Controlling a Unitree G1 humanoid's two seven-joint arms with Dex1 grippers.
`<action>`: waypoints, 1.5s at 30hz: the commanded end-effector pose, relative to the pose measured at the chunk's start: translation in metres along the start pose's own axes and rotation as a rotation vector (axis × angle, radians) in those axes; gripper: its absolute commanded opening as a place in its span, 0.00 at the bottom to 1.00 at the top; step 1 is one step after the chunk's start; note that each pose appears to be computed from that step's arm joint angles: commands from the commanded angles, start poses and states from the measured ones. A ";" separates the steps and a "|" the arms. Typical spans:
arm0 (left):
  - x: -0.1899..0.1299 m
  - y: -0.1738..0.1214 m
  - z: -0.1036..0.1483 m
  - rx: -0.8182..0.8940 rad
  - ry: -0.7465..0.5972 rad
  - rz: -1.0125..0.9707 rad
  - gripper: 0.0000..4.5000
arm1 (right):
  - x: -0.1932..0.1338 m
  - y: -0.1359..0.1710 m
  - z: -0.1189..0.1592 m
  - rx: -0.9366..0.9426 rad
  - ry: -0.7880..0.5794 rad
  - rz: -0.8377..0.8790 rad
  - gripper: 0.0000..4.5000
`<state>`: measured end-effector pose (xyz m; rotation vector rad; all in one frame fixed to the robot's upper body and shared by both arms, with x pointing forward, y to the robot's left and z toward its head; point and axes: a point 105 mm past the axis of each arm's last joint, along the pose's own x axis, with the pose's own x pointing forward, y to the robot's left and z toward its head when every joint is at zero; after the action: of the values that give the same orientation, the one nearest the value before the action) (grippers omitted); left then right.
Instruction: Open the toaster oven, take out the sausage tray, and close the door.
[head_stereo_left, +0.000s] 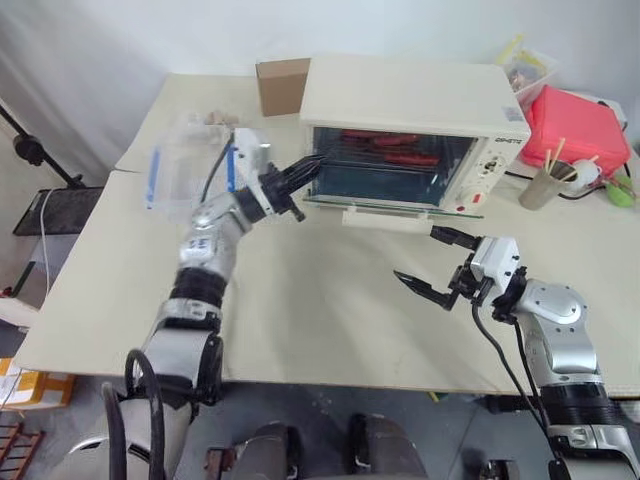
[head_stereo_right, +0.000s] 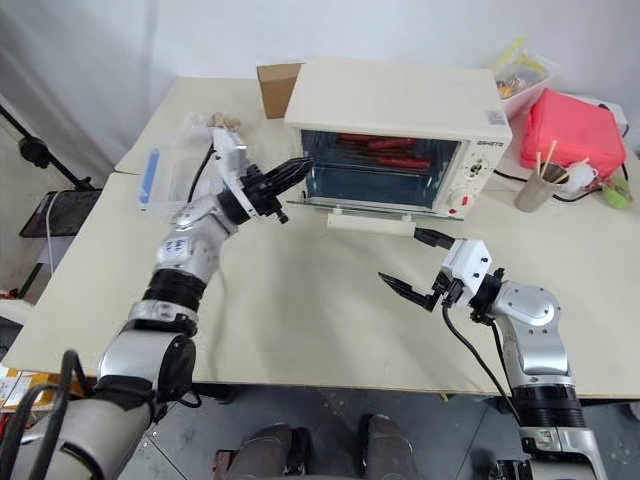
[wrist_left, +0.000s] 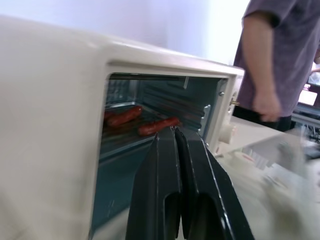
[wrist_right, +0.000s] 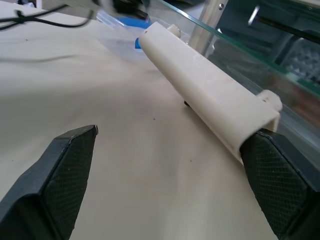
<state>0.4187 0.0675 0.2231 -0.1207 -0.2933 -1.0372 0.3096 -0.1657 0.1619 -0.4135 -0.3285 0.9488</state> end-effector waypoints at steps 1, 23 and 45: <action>0.002 -0.007 -0.009 0.033 0.022 -0.056 0.02 | -0.010 0.001 0.010 -0.041 0.003 -0.039 1.00; -0.041 -0.037 -0.069 0.092 0.214 -0.164 0.02 | -0.076 -0.020 0.020 -0.096 0.250 -0.368 1.00; -0.105 -0.060 -0.026 0.045 0.094 0.061 0.99 | 0.147 -0.090 0.012 -0.628 0.275 -0.325 1.00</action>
<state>0.3256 0.1173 0.1521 -0.0488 -0.1763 -0.9771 0.4455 -0.0865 0.2199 -0.9898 -0.3792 0.4845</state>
